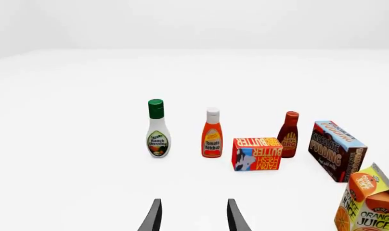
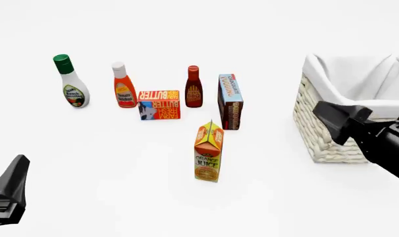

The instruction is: Pick the orange juice and place it in the basket.

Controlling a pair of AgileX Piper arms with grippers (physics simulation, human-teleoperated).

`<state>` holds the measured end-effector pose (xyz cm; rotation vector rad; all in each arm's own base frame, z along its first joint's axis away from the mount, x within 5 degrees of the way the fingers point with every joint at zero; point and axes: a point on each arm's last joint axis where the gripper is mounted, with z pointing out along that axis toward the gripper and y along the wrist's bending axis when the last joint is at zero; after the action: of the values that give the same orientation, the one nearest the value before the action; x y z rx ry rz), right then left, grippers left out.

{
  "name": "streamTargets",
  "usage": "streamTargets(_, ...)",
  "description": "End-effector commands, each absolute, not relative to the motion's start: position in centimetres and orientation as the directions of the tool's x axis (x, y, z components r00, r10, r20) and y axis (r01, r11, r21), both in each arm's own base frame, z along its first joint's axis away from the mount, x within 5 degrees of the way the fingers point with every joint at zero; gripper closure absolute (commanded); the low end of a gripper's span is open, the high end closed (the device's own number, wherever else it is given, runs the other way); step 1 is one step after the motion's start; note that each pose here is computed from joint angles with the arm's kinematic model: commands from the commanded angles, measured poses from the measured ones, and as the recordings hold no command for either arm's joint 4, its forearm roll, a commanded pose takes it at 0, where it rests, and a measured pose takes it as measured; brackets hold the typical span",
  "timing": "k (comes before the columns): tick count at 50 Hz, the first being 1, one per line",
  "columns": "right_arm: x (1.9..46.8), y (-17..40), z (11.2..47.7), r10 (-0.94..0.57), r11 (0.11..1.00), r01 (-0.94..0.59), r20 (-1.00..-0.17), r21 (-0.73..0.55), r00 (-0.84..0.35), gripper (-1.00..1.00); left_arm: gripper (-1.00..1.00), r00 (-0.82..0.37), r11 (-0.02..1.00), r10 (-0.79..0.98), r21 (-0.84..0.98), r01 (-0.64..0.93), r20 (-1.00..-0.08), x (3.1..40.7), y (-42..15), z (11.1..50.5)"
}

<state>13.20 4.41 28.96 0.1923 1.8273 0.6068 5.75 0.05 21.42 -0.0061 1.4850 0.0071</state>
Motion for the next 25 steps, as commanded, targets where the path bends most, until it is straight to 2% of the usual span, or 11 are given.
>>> streamTargets(1, 15.3, 6.2, 30.3, 0.449, 0.817, -0.152, -0.779, 0.556, -0.438, -1.0, -1.0, 0.086, 1.0, 0.001, 0.0, -0.009, -0.996, 5.8, 0.0, 21.4)
streamTargets(14, 17.6, 8.4, 30.7, 0.443, 0.803, -0.109, -0.71, 0.586, -0.548, -1.0, -1.0, 0.086, 1.0, 0.001, 0.0, -0.009, -0.996, 5.8, 0.0, 21.4)
streamTargets(25, 18.9, 10.1, 32.6, 0.42, 0.805, -0.09, -0.67, 0.586, -0.613, -1.0, -1.0, 0.086, 1.0, 0.001, 0.0, -0.009, -0.996, 5.8, 0.0, 21.4)
